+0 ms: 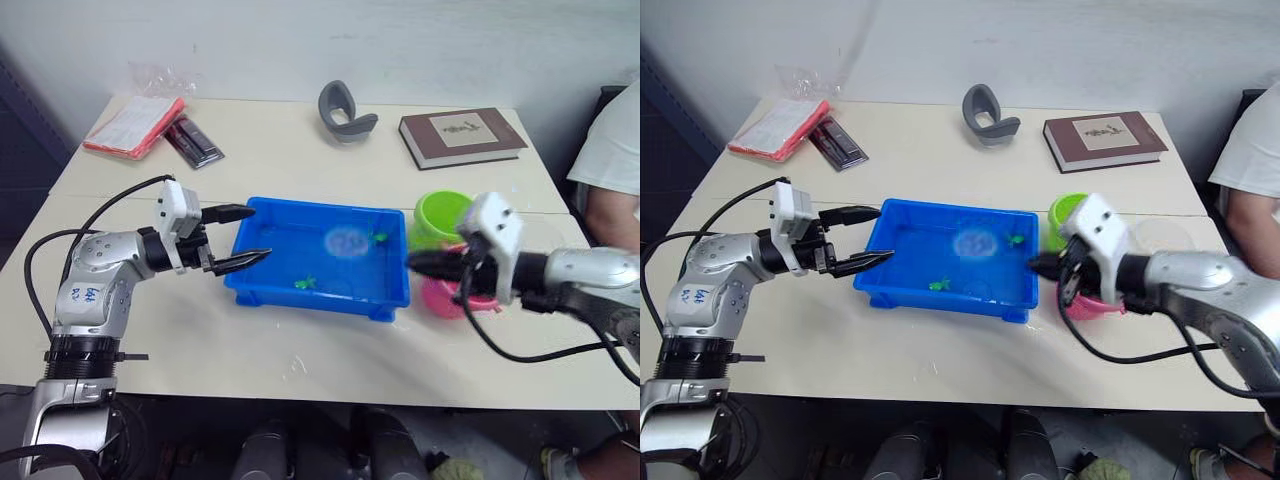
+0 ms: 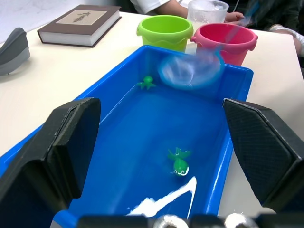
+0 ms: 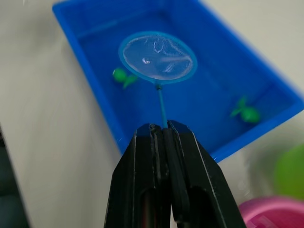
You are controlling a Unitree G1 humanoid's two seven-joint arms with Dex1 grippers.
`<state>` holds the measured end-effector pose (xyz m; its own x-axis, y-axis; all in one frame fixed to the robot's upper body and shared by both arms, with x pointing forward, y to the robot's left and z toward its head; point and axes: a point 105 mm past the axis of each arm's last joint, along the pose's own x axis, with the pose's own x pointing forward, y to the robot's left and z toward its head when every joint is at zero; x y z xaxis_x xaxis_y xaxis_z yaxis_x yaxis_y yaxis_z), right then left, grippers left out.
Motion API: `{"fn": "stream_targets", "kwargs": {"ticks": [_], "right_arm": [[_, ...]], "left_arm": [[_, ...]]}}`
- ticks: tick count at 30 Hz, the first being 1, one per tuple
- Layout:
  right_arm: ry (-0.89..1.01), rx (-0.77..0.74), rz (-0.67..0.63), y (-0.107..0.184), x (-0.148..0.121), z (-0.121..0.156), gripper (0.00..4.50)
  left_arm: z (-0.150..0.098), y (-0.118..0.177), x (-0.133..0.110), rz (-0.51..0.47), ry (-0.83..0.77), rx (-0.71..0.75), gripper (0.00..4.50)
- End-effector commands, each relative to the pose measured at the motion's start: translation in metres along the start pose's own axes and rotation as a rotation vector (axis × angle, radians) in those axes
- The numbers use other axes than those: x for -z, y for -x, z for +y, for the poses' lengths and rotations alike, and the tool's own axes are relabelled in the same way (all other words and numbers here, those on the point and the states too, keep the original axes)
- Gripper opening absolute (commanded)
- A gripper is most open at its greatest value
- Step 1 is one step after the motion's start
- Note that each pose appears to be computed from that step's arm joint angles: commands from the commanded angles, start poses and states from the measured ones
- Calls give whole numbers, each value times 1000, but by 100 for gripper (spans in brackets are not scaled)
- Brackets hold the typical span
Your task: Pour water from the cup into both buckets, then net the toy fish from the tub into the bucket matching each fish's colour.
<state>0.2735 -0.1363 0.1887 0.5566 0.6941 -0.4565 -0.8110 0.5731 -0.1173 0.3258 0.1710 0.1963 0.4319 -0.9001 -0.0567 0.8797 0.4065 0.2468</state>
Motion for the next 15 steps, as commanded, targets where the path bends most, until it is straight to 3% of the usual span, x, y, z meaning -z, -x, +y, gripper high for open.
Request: {"fn": "stream_targets", "kwargs": {"ticks": [1,10,15], "right_arm": [[-49,32,88,-5,5,1,0],[-105,164,268,-29,18,-22,0],[-202,223,272,-36,11,-36,0]], "left_arm": [[-5,3,-11,-25,-30,-7,441],[-11,5,-6,-24,-21,-30,441],[-9,9,-7,-20,-33,-53,441]]}}
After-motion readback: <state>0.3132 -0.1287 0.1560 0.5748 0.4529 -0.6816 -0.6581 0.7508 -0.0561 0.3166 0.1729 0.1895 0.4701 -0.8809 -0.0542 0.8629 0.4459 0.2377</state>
